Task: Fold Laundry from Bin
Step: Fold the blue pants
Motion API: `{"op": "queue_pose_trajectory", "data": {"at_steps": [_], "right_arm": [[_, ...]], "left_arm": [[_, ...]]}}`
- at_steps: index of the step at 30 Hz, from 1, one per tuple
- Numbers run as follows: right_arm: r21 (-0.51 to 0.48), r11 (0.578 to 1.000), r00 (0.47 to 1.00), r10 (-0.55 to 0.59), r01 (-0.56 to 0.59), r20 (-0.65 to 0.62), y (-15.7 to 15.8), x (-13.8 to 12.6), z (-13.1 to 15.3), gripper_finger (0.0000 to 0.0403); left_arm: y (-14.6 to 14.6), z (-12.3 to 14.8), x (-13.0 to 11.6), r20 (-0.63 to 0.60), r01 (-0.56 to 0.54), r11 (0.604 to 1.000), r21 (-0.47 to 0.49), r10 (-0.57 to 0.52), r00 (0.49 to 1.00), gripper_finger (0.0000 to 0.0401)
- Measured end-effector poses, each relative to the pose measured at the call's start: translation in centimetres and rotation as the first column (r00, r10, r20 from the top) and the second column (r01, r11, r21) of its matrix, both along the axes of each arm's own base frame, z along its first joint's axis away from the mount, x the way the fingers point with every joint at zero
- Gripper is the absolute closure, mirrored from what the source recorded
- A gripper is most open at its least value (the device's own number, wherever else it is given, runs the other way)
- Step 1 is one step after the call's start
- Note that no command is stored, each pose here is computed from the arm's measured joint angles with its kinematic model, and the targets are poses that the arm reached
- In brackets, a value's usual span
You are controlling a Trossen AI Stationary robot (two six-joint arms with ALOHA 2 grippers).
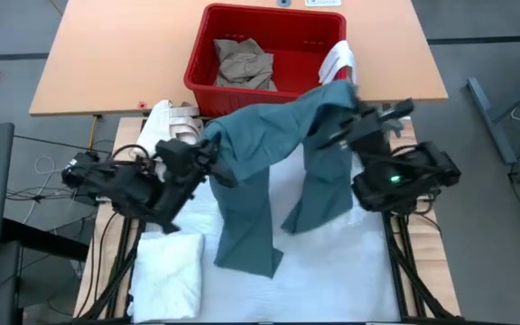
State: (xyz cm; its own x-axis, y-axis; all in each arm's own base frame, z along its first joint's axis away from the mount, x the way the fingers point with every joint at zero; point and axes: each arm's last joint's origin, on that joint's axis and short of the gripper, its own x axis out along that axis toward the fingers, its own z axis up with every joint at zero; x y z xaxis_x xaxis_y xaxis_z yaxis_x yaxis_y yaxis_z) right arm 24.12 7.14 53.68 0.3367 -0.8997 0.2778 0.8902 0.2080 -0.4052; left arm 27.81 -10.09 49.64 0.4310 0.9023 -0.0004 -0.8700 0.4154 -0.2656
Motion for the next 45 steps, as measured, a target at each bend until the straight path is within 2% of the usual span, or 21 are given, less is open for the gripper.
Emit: {"op": "queue_pose_trajectory", "data": {"at_steps": [3,6,11,16,19,23,26,28,30,32,35,39,42,45], "right_arm": [[-0.021,0.999,0.998,0.033,-0.034,-0.060,1.2,0.7,-1.5,0.0370],[-0.028,0.993,0.991,0.111,-0.113,-0.076,3.3,0.3,-2.0,0.0370],[-0.032,0.962,0.961,0.268,-0.271,-0.071,7.2,-1.6,-1.9,0.0370],[-0.027,0.902,0.902,0.428,-0.430,-0.056,10.8,-4.2,-2.0,0.0370],[-0.037,0.849,0.849,0.525,-0.528,-0.062,13.3,-6.0,-2.3,0.0370],[-0.056,0.770,0.772,0.635,-0.635,-0.028,16.2,-8.2,-2.8,0.0370],[-0.047,0.716,0.715,0.698,-0.697,0.027,17.9,-9.2,-3.3,0.0370],[-0.017,0.688,0.682,0.722,-0.725,0.116,18.1,-9.4,-3.4,0.0370],[0.029,0.676,0.663,0.711,-0.736,0.235,17.3,-8.9,-3.1,0.0370],[0.069,0.698,0.680,0.664,-0.713,0.309,15.7,-7.9,-2.7,0.0370],[0.090,0.775,0.745,0.559,-0.626,0.364,12.7,-5.4,-2.2,0.0370],[0.109,0.891,0.848,0.374,-0.441,0.374,7.2,-2.5,-1.9,0.0370],[0.100,0.953,0.907,0.234,-0.285,0.350,3.1,-0.8,-3.1,0.0370],[0.089,0.985,0.954,0.120,-0.150,0.276,-0.2,0.7,-6.0,0.0370]], "left_arm": [[-0.5,-1.5,0.5,-0.005,0.006,1.000,0.000,-0.006,1.000,0.0401],[-1.8,-1.7,0.1,0.024,0.054,0.998,-0.011,-0.054,0.998,0.0401],[-5.1,-1.4,-1.9,0.188,0.187,0.978,-0.090,-0.168,0.968,0.0401],[-8.2,-1.0,-4.4,0.361,0.338,0.925,-0.172,-0.260,0.896,0.0401],[-10.0,-0.8,-6.1,0.442,0.425,0.881,-0.210,-0.302,0.845,0.0401],[-11.9,-0.8,-8.0,0.607,0.538,0.792,-0.288,-0.284,0.742,0.0401],[-13.0,-0.9,-9.2,0.737,0.618,0.703,-0.350,-0.201,0.646,0.0401],[-13.3,-0.9,-9.7,0.802,0.659,0.648,-0.381,-0.123,0.585,0.0401],[-13.3,-0.8,-9.7,0.828,0.674,0.625,-0.393,-0.079,0.556,0.0401],[-12.4,-0.5,-9.4,0.833,0.662,0.636,-0.396,-0.054,0.551,0.0401],[-9.9,0.2,-8.0,0.831,0.597,0.697,-0.397,-0.004,0.557,0.0401],[-6.1,0.4,-5.3,0.756,0.425,0.830,-0.362,-0.006,0.655,0.0401],[-3.6,0.2,-3.5,0.695,0.297,0.895,-0.333,0.020,0.719,0.0399],[-1.8,-0.5,-1.8,0.598,0.178,0.942,-0.286,0.030,0.801,0.0398]]}}
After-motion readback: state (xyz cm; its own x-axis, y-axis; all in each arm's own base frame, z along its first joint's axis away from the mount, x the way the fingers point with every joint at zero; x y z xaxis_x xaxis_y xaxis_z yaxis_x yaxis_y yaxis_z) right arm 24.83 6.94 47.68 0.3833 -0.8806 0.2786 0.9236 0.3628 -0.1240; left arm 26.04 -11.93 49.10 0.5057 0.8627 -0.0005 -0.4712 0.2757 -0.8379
